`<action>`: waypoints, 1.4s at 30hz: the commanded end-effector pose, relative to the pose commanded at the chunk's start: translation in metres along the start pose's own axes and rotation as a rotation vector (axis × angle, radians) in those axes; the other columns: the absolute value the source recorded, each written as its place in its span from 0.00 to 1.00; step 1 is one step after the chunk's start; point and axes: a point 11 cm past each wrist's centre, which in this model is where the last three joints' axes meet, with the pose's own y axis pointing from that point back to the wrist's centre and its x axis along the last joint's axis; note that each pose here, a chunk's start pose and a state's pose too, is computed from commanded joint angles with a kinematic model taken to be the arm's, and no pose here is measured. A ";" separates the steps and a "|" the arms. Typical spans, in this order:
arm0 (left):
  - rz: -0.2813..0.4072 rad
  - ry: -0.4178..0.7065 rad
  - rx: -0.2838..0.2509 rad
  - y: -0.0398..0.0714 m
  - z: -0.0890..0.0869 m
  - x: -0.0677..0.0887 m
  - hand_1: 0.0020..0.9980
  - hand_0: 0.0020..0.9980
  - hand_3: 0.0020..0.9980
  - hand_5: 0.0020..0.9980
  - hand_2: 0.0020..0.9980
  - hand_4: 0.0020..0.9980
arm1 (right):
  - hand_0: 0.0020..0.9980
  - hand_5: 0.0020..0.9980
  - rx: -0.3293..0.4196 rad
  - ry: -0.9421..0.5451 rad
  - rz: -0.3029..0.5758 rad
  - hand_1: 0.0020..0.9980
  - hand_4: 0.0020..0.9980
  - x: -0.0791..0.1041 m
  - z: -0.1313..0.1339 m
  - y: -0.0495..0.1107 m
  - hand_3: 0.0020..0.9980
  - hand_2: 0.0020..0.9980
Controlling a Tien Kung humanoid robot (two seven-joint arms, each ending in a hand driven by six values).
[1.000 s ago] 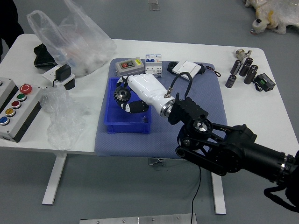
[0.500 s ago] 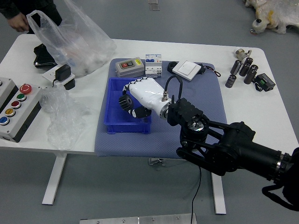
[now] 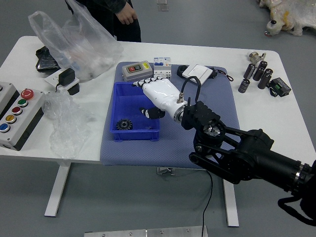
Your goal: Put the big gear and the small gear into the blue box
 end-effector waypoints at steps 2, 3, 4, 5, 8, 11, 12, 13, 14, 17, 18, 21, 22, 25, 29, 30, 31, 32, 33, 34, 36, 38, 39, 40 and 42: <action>-0.001 0.001 0.001 0.000 -0.001 -0.001 0.52 0.62 0.66 0.27 0.52 0.69 | 0.83 0.12 -0.030 -0.065 0.049 0.84 0.71 0.007 0.011 0.005 0.87 0.87; -0.002 0.003 0.003 0.000 -0.002 -0.001 0.52 0.62 0.66 0.27 0.52 0.69 | 0.83 0.12 -0.051 -0.086 0.073 0.84 0.71 0.011 0.018 0.008 0.87 0.87; -0.002 0.003 0.005 0.000 -0.002 -0.002 0.52 0.62 0.66 0.27 0.52 0.69 | 0.83 0.12 -0.082 -0.104 0.097 0.84 0.71 0.014 0.029 0.011 0.87 0.87; -0.003 0.004 0.007 0.000 -0.003 -0.002 0.52 0.62 0.66 0.27 0.52 0.70 | 0.67 0.14 -0.117 -0.115 0.112 0.75 0.72 0.016 0.041 0.014 0.85 0.81; -0.003 0.006 0.009 0.000 -0.005 -0.002 0.52 0.62 0.66 0.27 0.52 0.70 | 0.67 0.14 -0.214 -0.133 0.127 0.75 0.72 0.017 0.073 0.021 0.85 0.81; -0.002 0.006 0.009 0.000 -0.005 -0.002 0.52 0.62 0.66 0.27 0.52 0.70 | 0.67 0.14 -0.287 -0.122 0.097 0.75 0.72 0.008 0.096 0.028 0.85 0.81; -0.003 0.006 0.008 0.000 -0.004 -0.002 0.52 0.62 0.66 0.27 0.52 0.69 | 0.65 0.13 -0.307 -0.119 0.078 0.73 0.72 0.001 0.102 0.030 0.85 0.81; -0.003 0.006 0.007 0.000 -0.004 -0.002 0.52 0.62 0.66 0.27 0.52 0.69 | 0.65 0.13 -0.320 -0.118 0.064 0.73 0.72 -0.004 0.106 0.031 0.85 0.81; -0.003 0.006 0.006 0.000 -0.003 -0.002 0.52 0.62 0.66 0.27 0.52 0.69 | 0.65 0.13 -0.330 -0.120 0.050 0.73 0.72 -0.009 0.108 0.032 0.85 0.81; -0.004 0.006 0.003 0.000 -0.002 -0.003 0.52 0.62 0.66 0.27 0.52 0.69 | 0.65 0.13 -0.349 -0.137 0.009 0.73 0.72 -0.025 0.112 0.035 0.85 0.81; -0.005 0.006 0.002 0.000 -0.002 -0.003 0.52 0.62 0.66 0.27 0.52 0.69 | 0.63 0.14 -0.353 -0.146 -0.003 0.72 0.75 -0.030 0.112 0.036 0.85 0.81; -0.005 0.005 0.004 0.000 -0.003 -0.003 0.52 0.62 0.66 0.27 0.52 0.69 | 0.63 0.14 -0.359 -0.151 -0.022 0.72 0.75 -0.036 0.113 0.036 0.85 0.81; -0.005 0.005 0.005 0.000 -0.003 -0.003 0.52 0.62 0.66 0.27 0.52 0.69 | 0.63 0.14 -0.360 -0.141 -0.026 0.72 0.75 -0.037 0.114 0.036 0.85 0.81; -0.004 0.005 0.006 0.000 -0.003 -0.003 0.52 0.62 0.66 0.27 0.52 0.69 | 0.61 0.14 -0.363 -0.115 -0.034 0.71 0.74 -0.037 0.115 0.035 0.84 0.79; -0.004 0.005 0.005 0.000 -0.003 -0.003 0.52 0.62 0.66 0.27 0.52 0.69 | 0.61 0.14 -0.364 -0.089 -0.049 0.71 0.74 -0.040 0.114 0.032 0.84 0.79; -0.004 0.004 0.005 0.000 -0.002 -0.003 0.52 0.62 0.66 0.27 0.52 0.69 | 0.56 0.17 -0.364 -0.081 -0.056 0.67 0.73 -0.042 0.114 0.032 0.76 0.70; -0.004 0.004 0.004 0.000 -0.002 -0.003 0.52 0.62 0.66 0.27 0.52 0.69 | 0.56 0.17 -0.364 -0.073 -0.064 0.67 0.73 -0.043 0.114 0.031 0.76 0.70; -0.005 0.004 0.003 0.000 -0.002 -0.003 0.52 0.62 0.66 0.27 0.52 0.69 | 0.56 0.17 -0.365 -0.063 -0.075 0.67 0.73 -0.046 0.113 0.031 0.76 0.70; -0.005 0.003 0.003 0.000 -0.002 -0.003 0.52 0.62 0.66 0.27 0.52 0.69 | 0.56 0.17 -0.367 -0.054 -0.087 0.67 0.73 -0.048 0.113 0.030 0.76 0.70; -0.005 0.003 0.002 0.000 -0.001 -0.004 0.52 0.62 0.66 0.27 0.52 0.69 | 0.56 0.17 -0.369 -0.045 -0.099 0.67 0.73 -0.051 0.114 0.030 0.76 0.70; -0.006 0.002 0.001 0.000 -0.001 -0.004 0.52 0.62 0.66 0.27 0.52 0.69 | 0.54 0.18 -0.372 -0.031 -0.118 0.66 0.67 -0.056 0.114 0.031 0.71 0.66; -0.006 0.002 0.000 0.000 -0.001 -0.004 0.52 0.62 0.66 0.27 0.52 0.69 | 0.54 0.18 -0.375 -0.022 -0.128 0.66 0.67 -0.059 0.115 0.031 0.71 0.66; -0.007 0.002 0.000 0.000 -0.001 -0.004 0.52 0.62 0.66 0.27 0.52 0.69 | 0.54 0.18 -0.376 -0.020 -0.129 0.66 0.67 -0.059 0.116 0.031 0.71 0.66; -0.007 0.002 0.000 0.000 -0.001 -0.004 0.52 0.62 0.66 0.27 0.52 0.69 | 0.54 0.18 -0.376 -0.017 -0.129 0.66 0.67 -0.059 0.116 0.031 0.71 0.66; -0.006 0.002 0.000 0.000 -0.001 -0.004 0.52 0.62 0.66 0.27 0.52 0.69 | 0.49 0.03 -0.377 -0.013 -0.127 0.59 0.46 -0.059 0.117 0.031 0.60 0.51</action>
